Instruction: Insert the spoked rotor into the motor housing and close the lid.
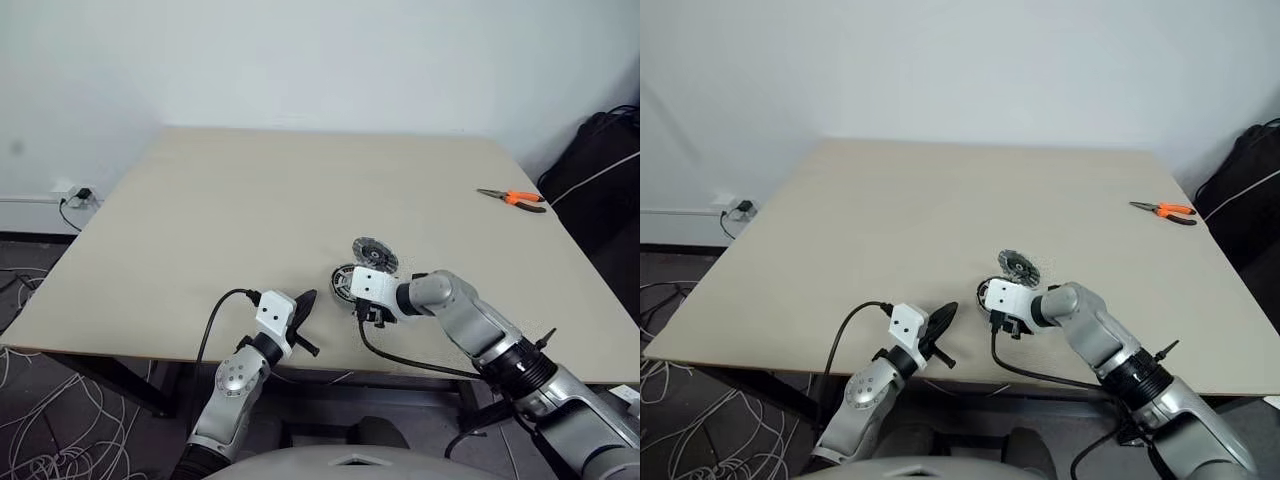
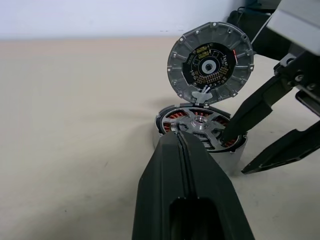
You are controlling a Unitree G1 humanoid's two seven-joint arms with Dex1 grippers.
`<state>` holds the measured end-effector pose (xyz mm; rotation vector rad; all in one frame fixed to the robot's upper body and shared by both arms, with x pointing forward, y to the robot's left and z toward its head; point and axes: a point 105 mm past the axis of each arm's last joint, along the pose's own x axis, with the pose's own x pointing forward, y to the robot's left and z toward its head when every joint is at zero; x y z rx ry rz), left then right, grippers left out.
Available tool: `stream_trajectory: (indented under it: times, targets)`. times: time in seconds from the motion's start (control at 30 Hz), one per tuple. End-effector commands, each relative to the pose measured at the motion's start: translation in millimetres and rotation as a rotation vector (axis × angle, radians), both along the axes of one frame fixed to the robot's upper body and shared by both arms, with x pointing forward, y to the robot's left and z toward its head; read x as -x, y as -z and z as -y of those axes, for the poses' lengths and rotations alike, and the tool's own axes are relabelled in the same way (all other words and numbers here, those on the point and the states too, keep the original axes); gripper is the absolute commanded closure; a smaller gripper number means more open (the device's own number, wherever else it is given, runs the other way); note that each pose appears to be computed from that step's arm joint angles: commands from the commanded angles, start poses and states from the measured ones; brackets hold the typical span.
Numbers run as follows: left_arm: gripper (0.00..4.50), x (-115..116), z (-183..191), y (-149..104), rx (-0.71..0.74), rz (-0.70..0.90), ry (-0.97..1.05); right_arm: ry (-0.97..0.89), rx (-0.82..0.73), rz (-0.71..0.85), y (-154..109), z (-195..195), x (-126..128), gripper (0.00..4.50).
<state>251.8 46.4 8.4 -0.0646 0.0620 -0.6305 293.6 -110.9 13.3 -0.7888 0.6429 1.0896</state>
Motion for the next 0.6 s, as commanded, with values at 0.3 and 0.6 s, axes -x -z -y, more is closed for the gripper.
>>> stream_trajectory:
  times: [0.3, 0.6]
  targets:
    - [4.5, -3, 4, -13, 0.043, 0.036, -0.011, 0.007, 0.03, 0.009, -2, 8, -8, 4.41]
    - [4.5, -3, 6, -12, 0.048, 0.028, -0.003, 0.058, 0.011, 0.024, -8, 18, -5, 4.43]
